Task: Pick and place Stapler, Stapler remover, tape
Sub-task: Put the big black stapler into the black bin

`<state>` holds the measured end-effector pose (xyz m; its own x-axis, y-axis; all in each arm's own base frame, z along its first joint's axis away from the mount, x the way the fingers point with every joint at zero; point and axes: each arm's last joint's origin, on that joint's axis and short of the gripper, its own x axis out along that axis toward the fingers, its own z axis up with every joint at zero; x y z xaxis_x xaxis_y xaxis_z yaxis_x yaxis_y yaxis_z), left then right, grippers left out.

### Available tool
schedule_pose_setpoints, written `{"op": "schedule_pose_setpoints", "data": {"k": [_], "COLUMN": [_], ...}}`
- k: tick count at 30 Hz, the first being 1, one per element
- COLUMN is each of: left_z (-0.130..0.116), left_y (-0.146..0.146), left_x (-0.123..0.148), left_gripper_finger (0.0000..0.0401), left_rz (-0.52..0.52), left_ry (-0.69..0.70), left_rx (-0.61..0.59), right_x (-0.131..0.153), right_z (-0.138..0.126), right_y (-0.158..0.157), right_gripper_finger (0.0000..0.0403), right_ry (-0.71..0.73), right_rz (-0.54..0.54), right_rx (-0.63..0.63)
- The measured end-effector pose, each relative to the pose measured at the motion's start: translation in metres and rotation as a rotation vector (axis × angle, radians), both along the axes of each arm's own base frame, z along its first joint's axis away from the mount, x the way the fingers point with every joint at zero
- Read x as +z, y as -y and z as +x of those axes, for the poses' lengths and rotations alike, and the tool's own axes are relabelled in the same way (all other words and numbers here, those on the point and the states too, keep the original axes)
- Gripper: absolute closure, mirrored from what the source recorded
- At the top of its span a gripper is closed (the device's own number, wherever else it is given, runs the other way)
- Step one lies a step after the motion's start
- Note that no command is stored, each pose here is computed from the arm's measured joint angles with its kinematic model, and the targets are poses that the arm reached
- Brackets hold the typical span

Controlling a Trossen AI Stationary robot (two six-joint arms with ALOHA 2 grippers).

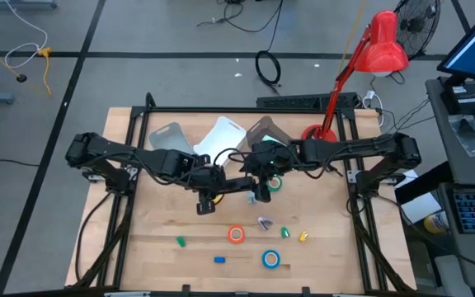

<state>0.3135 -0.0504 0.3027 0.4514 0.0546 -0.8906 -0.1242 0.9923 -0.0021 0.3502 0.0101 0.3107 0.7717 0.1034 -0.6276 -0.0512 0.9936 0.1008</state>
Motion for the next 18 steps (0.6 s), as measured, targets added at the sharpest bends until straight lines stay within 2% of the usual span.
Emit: {"op": "schedule_pose_setpoints", "data": {"k": [10,18], "left_z": [-0.0001,-0.0001], "left_y": [0.0,0.0], "left_x": [0.0,0.0], "left_gripper_finger": [0.0259,0.0259], "left_rz": [0.001,0.0], "left_ry": [-0.001,-0.001], "left_rx": [-0.001,0.0], "right_x": [-0.0004,-0.0003], "right_z": [0.0001,0.0], "right_y": [0.0001,-0.0008], "right_gripper_finger": [0.0172,0.0234], "right_ry": [-0.004,-0.005], "right_rz": [0.03,0.054], "right_rx": [0.004,0.025]}}
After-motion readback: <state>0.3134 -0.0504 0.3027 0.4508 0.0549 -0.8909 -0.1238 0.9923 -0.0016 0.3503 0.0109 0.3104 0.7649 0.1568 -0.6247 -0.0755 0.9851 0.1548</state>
